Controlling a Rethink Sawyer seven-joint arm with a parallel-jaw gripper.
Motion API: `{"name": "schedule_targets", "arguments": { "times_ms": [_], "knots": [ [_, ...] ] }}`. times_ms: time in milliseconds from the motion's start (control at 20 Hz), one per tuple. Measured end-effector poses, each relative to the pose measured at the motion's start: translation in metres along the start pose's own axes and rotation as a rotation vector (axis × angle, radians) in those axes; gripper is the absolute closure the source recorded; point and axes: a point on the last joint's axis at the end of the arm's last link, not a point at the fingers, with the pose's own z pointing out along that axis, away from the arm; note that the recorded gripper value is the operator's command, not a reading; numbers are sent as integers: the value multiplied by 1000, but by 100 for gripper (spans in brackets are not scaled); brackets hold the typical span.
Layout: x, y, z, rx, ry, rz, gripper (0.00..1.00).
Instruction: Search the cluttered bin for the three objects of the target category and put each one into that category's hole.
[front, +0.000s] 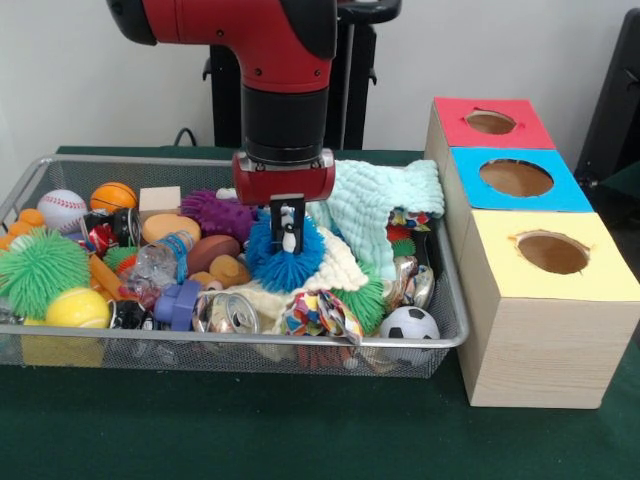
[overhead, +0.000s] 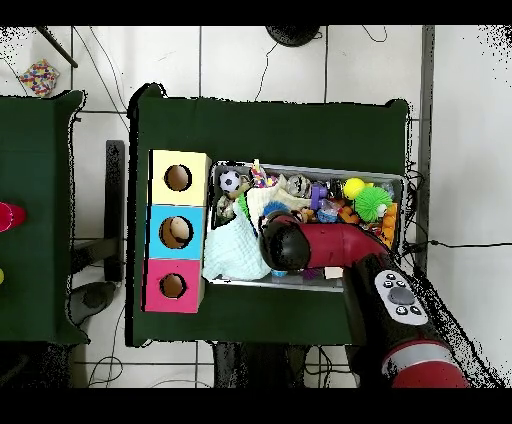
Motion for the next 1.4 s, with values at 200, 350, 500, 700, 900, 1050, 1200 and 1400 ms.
{"name": "schedule_targets", "arguments": {
  "times_ms": [200,350,500,700,900,1050,1200,1400],
  "knots": [
    [-4,1,-6,6,1,-8,100],
    [-7,1,-11,13,-4,-12,100],
    [-12,-1,-22,25,-11,-18,100],
    [-17,-1,-37,38,-15,-27,100],
    [-18,-1,-52,50,-22,-32,100],
    [-18,0,-62,56,-28,-34,100],
    [-17,1,-74,61,-33,-31,100],
    [-18,3,-88,65,-37,-22,100]
  ]
}}
